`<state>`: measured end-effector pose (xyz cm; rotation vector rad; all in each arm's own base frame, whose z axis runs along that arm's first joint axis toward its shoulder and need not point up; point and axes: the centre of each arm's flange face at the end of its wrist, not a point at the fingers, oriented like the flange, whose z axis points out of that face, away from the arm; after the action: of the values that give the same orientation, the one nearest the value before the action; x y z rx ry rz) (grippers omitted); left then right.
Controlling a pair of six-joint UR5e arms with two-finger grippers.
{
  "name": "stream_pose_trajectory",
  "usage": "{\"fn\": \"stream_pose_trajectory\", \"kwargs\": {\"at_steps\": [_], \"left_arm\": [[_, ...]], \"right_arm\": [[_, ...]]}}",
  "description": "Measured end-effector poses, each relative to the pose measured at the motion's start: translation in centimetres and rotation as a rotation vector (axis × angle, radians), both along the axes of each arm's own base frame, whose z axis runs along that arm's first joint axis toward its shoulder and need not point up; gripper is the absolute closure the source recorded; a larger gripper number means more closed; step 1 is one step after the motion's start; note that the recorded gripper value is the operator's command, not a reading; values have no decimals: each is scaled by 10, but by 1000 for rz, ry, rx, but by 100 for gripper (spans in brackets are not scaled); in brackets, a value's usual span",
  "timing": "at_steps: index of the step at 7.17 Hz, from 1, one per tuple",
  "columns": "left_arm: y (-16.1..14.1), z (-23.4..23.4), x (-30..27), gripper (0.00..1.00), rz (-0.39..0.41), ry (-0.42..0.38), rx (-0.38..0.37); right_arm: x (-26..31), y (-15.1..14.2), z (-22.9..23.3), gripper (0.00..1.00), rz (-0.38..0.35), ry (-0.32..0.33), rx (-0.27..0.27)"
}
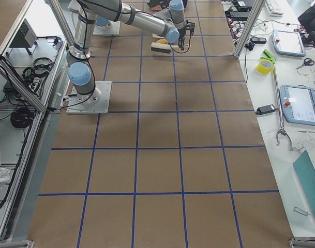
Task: Sweep and dump trash into bin
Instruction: 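Move the brush behind the yellow potato and drag the dustpan toward it, then sweep the yellow potato into the dustpan with the right gripper's brush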
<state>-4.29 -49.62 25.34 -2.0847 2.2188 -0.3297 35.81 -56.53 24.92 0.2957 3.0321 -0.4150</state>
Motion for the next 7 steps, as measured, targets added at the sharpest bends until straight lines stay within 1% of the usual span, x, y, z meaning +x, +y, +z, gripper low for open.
{"fn": "stream_pose_trajectory", "kwargs": {"at_steps": [1, 3, 7], "left_arm": [[7, -6, 0, 100, 3, -15, -18], [11, -14, 3, 100, 23, -52, -25], [9, -24, 2, 100, 91, -53, -28]], "right_arm": [[7, 2, -5, 100, 10, 1, -9], [13, 3, -9, 100, -1, -14, -19], [31, 4, -16, 100, -43, -49, -33]]}}
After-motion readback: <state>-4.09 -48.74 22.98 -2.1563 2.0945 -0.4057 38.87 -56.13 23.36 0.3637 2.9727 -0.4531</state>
